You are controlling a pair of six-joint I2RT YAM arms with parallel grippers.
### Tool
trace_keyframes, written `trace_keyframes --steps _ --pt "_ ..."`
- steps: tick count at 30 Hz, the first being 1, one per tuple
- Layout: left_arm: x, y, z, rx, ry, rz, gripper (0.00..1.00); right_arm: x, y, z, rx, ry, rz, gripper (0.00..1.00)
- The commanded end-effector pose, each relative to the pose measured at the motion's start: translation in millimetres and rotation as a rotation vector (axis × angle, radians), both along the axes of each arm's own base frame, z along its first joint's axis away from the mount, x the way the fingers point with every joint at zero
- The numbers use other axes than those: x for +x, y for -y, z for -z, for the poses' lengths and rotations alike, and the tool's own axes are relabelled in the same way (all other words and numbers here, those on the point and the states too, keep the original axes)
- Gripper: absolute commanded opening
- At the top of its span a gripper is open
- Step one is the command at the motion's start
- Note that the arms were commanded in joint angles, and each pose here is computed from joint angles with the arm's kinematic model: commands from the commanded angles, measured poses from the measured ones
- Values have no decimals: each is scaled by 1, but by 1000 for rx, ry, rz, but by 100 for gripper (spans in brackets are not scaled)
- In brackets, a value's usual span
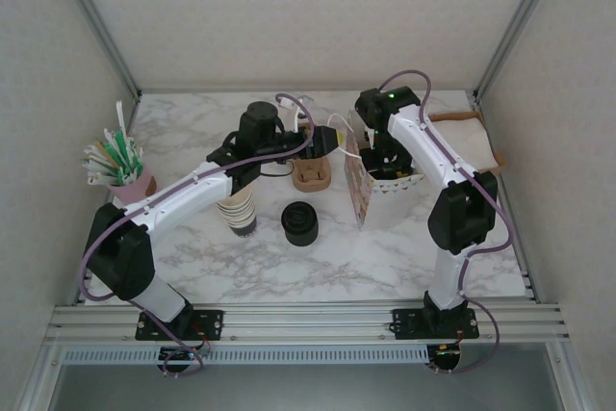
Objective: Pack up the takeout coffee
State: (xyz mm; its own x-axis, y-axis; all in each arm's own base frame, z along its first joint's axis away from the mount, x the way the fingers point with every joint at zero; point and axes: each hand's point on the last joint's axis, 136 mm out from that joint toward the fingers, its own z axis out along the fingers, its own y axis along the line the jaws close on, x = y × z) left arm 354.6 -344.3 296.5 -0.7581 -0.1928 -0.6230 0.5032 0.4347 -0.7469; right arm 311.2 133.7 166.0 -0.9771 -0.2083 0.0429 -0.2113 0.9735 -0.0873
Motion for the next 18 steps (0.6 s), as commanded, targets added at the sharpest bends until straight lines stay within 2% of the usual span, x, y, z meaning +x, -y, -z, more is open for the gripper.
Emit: trace_keyframes --steps 1,18 --pt "1 -2 -13 -30 35 2 66 13 0 15 -25 -1 -1 69" --pt "1 -1 -14 -32 35 2 66 15 -1 13 -18 11 0 69"
